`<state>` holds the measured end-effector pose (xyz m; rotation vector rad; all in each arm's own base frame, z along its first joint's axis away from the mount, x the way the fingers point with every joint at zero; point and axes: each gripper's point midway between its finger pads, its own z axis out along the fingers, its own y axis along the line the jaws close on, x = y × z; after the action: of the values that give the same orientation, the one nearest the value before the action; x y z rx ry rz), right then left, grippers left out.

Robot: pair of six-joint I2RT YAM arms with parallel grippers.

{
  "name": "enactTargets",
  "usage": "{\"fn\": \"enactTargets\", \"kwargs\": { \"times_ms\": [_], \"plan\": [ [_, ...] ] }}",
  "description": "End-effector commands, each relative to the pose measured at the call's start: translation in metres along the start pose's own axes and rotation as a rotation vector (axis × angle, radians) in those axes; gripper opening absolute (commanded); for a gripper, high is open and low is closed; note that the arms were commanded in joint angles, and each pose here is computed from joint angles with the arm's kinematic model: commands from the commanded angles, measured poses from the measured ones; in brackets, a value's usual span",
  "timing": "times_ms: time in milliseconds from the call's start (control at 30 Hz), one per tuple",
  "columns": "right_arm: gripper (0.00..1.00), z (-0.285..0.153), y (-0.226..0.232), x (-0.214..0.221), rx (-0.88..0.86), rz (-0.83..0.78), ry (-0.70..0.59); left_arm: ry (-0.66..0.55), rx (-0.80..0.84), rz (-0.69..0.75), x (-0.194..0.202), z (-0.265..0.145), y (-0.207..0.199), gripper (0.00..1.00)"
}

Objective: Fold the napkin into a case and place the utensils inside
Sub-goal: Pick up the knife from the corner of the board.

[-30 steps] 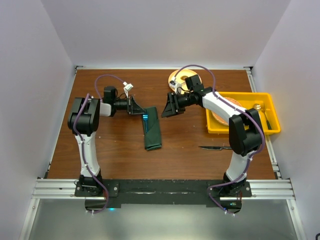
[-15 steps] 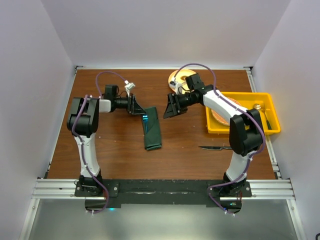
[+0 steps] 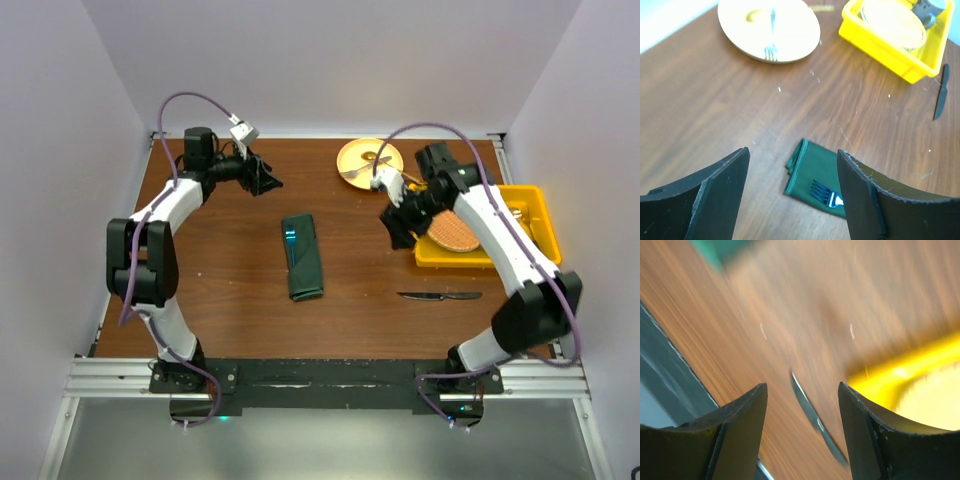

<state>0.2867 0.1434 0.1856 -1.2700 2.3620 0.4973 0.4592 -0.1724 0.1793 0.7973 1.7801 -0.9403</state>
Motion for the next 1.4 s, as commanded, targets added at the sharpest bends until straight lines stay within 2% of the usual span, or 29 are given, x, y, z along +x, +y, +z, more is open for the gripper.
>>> {"fn": "enactTargets", "kwargs": {
  "times_ms": [0, 33, 233, 367, 500, 1000, 1133, 1233, 1267, 1300, 1367],
  "plan": [
    [0.61, -0.037, -0.006, 0.098, 0.101, -0.281, 0.366, -0.020, -0.030, 0.093, -0.033, -0.021, -0.016, 0.76],
    [0.60, -0.038, -0.008, 0.120, 0.095, -0.338, 0.457, -0.021, -0.015, 0.082, -0.031, -0.023, -0.023, 0.76],
    [0.48, -0.015, -0.017, 0.181, 0.098, -0.459, 0.636, -0.054, 0.019, 0.070, -0.041, -0.036, -0.050, 0.77],
    [0.43, 0.011, -0.037, 0.189, 0.156, -0.480, 0.648, -0.065, 0.021, 0.076, -0.045, -0.043, -0.061, 0.77],
    [0.42, 0.024, -0.046, 0.196, 0.171, -0.499, 0.670, -0.075, 0.045, 0.034, -0.043, -0.045, -0.072, 0.77],
    [0.40, 0.065, -0.043, 0.229, 0.124, -0.562, 0.663, -0.114, 0.021, 0.024, -0.053, -0.050, -0.077, 0.77],
    [0.33, 0.072, -0.037, 0.242, 0.090, -0.571, 0.646, -0.119, 0.019, 0.029, -0.056, -0.051, -0.078, 0.77],
    [0.15, 0.075, -0.033, 0.245, 0.058, -0.583, 0.627, -0.123, 0.017, 0.028, -0.058, -0.051, -0.077, 0.77],
    [0.04, 0.075, -0.030, 0.245, 0.037, -0.580, 0.623, -0.126, 0.018, 0.024, -0.059, -0.050, -0.076, 0.77],
    [0.00, 0.075, -0.029, 0.239, 0.027, -0.580, 0.600, -0.128, 0.018, 0.023, -0.060, -0.050, -0.076, 0.77],
    [0.00, 0.070, -0.020, 0.234, -0.010, -0.559, 0.581, -0.134, 0.018, 0.018, -0.062, -0.049, -0.075, 0.77]
  ]
}}
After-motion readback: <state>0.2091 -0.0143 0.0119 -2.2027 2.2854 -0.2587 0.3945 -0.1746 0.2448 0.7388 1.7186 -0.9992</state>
